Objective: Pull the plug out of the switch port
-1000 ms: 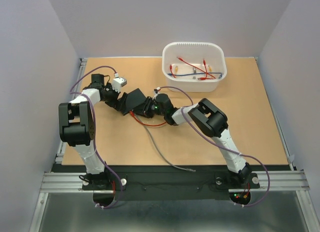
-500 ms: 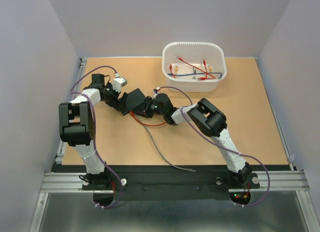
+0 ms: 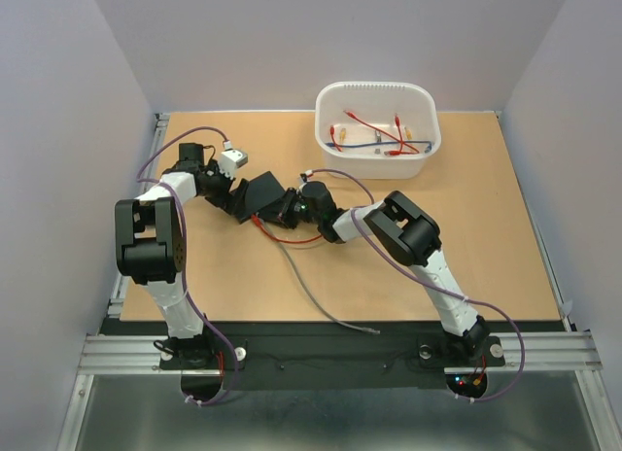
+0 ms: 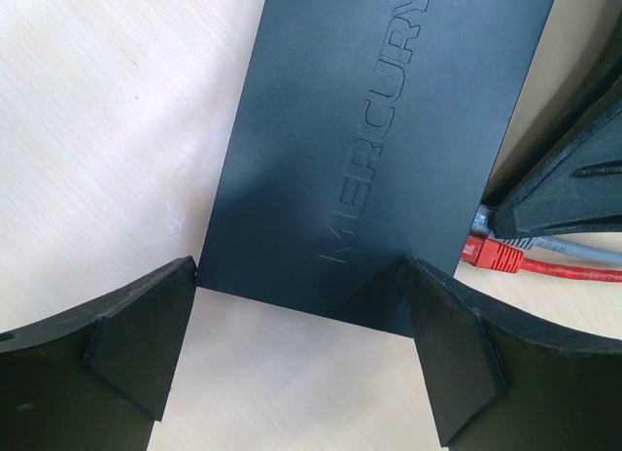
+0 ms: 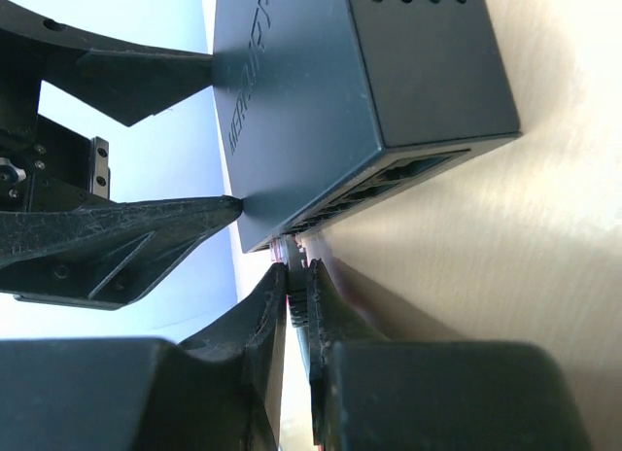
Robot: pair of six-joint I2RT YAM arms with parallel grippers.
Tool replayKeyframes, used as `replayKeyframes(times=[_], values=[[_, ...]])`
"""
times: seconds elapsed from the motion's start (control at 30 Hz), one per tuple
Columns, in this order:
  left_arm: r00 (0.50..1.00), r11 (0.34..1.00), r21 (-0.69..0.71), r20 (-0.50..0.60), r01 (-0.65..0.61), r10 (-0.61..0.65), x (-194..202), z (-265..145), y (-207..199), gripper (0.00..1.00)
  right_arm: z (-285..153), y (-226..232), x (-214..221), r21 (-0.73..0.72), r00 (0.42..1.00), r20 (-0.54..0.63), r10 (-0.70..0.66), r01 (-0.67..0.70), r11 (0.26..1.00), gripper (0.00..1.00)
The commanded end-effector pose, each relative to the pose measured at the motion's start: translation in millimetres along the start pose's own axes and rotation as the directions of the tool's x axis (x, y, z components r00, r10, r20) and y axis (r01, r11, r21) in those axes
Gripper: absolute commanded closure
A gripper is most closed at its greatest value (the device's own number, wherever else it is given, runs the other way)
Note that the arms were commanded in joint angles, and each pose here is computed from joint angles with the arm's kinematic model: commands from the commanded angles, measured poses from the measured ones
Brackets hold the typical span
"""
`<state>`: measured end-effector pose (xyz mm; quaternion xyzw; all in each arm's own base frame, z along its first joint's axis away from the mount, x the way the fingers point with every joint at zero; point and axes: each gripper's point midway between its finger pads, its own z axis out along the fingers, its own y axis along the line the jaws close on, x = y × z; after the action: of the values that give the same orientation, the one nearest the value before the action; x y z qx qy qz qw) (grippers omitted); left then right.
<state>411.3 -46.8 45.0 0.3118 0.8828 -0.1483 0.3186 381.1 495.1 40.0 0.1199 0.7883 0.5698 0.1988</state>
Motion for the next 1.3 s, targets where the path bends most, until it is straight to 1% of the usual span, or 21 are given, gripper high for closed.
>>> replayKeyframes(times=[0.0,0.1,0.23,0.3,0.33,0.5,0.57,0.63,0.7,0.8,0.87,0.9,0.97,1.03,1.07,1.1,1.2,1.23,1.27], values=[[0.999,0.999,0.054,-0.042,-0.005,0.008,12.1,9.6,-16.2,0.03,5.8,-50.0,4.6,0.108,1.000,0.030,0.008,-0.012,0.994,1.00],[0.999,0.997,0.078,-0.024,-0.020,0.022,7.3,5.2,-22.2,0.03,-1.1,-53.3,6.4,0.123,1.000,0.030,-0.010,0.006,0.992,1.00],[0.999,0.987,0.154,0.014,-0.053,0.052,0.3,-2.3,-43.9,0.02,-12.7,-57.8,10.9,0.144,0.999,0.019,-0.038,0.034,0.989,1.00],[0.997,0.984,0.159,0.025,-0.077,0.074,-1.0,-5.7,-46.9,0.02,-17.3,-60.3,13.3,0.153,0.999,0.014,-0.036,0.033,0.988,1.00],[0.996,0.979,0.180,0.022,-0.094,0.092,-1.7,-1.1,-57.6,0.02,-20.9,-66.5,17.3,0.167,0.999,0.007,-0.031,0.030,0.985,1.00],[0.997,0.981,0.184,-0.029,-0.061,0.067,14.0,15.2,-53.7,0.02,-31.4,-77.4,24.7,0.199,1.000,-0.004,-0.019,0.019,0.980,1.00],[0.998,0.985,0.169,-0.052,-0.025,0.034,19.4,22.1,-49.5,0.02,-36.0,-82.3,27.8,0.214,1.000,-0.009,-0.024,0.025,0.976,1.00],[0.998,0.988,0.152,-0.052,-0.011,0.019,15.2,26.5,-43.8,0.02,-40.2,-86.3,32.1,0.238,0.999,-0.025,-0.031,0.036,0.971,1.00],[0.999,0.983,0.183,-0.039,-0.015,0.022,11.3,25.4,-50.0,0.02,-44.3,-93.8,36.5,0.261,0.998,-0.043,-0.042,0.052,0.964,1.00],[0.995,0.970,0.221,0.028,-0.098,0.094,-7.4,9.9,-68.2,0.02,-44.5,-101.5,39.9,0.271,0.998,-0.056,-0.032,0.046,0.962,1.00],[0.989,0.964,0.225,0.067,-0.143,0.131,-19.4,-0.2,-76.7,0.02,-40.9,-105.2,46.9,0.261,0.995,-0.095,-0.019,0.044,0.964,1.00],[0.981,0.958,0.217,0.092,-0.188,0.172,-25.7,-9.3,-79.7,0.01,-37.2,-101.8,47.2,0.247,0.994,-0.104,-0.019,0.044,0.968,1.00],[0.968,0.945,0.214,0.103,-0.248,0.231,-28.2,-14.6,-85.0,0.01,-37.3,-102.8,49.4,0.246,0.993,-0.114,-0.014,0.041,0.968,1.00],[0.967,0.943,0.212,0.060,-0.256,0.249,-14.2,-11.7,-83.7,0.01,-38.4,-102.2,46.9,0.249,0.995,-0.101,-0.024,0.048,0.967,1.00],[0.962,0.941,0.203,0.005,-0.269,0.274,1.9,-8.0,-78.5,0.01,-40.5,-97.4,45.0,0.244,0.995,-0.096,-0.038,0.061,0.968,1.00],[0.960,0.942,0.200,-0.019,-0.270,0.280,9.7,-7.4,-75.8,0.01,-41.0,-96.7,43.8,0.244,0.995,-0.092,-0.045,0.066,0.967,0.99],[0.948,0.932,0.207,-0.053,-0.298,0.314,24.6,-10.5,-74.5,0.01,-41.0,-95.2,42.5,0.243,0.994,-0.089,-0.056,0.076,0.967,1.00],[0.936,0.921,0.200,-0.050,-0.333,0.349,23.6,-13.5,-72.8,0.01,-39.9,-93.4,43.4,0.237,0.994,-0.092,-0.055,0.076,0.969,1.00],[0.933,0.919,0.199,-0.049,-0.341,0.357,23.7,-14.6,-72.8,0.01,-39.7,-94.5,43.0,0.238,0.994,-0.093,-0.053,0.073,0.969,1.00]])
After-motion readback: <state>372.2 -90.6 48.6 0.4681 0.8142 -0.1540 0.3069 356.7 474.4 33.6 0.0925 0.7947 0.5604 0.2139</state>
